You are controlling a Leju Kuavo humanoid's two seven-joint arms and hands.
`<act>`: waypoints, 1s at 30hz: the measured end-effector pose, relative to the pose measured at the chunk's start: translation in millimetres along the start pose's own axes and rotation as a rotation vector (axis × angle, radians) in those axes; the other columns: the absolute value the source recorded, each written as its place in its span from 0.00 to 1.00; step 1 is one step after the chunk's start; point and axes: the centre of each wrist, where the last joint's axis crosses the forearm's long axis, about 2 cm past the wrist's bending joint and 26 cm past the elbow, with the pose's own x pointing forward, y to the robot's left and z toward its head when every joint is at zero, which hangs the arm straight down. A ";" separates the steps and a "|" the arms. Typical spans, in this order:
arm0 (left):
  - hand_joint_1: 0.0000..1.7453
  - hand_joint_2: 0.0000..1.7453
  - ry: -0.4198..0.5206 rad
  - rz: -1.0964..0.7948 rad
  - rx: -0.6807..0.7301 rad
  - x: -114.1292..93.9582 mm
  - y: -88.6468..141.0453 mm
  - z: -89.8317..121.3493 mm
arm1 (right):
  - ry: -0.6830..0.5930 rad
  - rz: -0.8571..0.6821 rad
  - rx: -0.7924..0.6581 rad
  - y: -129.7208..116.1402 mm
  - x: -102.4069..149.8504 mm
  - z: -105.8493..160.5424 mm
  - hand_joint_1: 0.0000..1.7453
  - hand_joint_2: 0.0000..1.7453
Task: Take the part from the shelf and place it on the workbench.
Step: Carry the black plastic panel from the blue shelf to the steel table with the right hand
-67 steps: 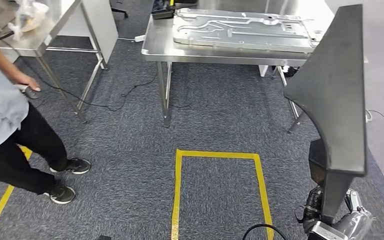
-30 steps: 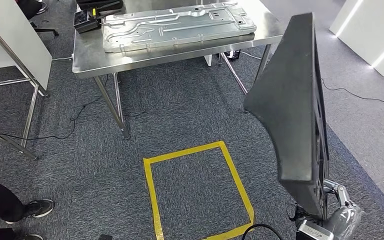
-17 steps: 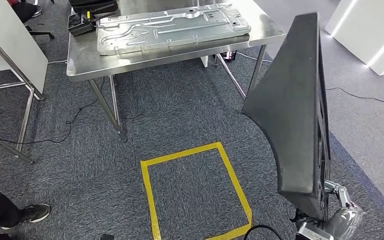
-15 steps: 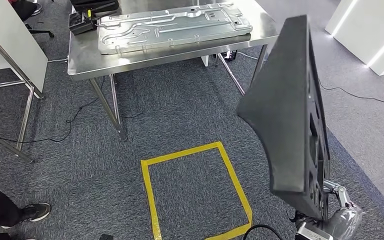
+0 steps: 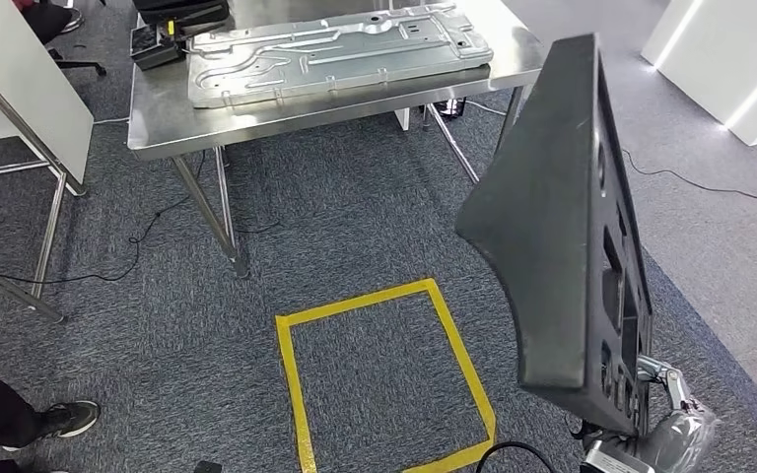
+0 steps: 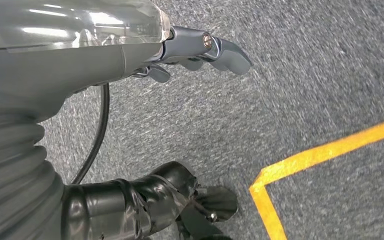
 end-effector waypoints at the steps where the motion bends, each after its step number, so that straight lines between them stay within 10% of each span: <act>1: 0.00 1.00 -0.001 0.000 0.000 0.1 0.0 -0.1 | 0.000 0.000 0.000 0.0 0.0 -0.1 0.98 1.00; 30: 0.00 1.00 0.001 0.001 -0.002 0.5 -1.3 0.3 | -0.002 0.012 0.009 -0.4 0.3 1.0 0.98 1.00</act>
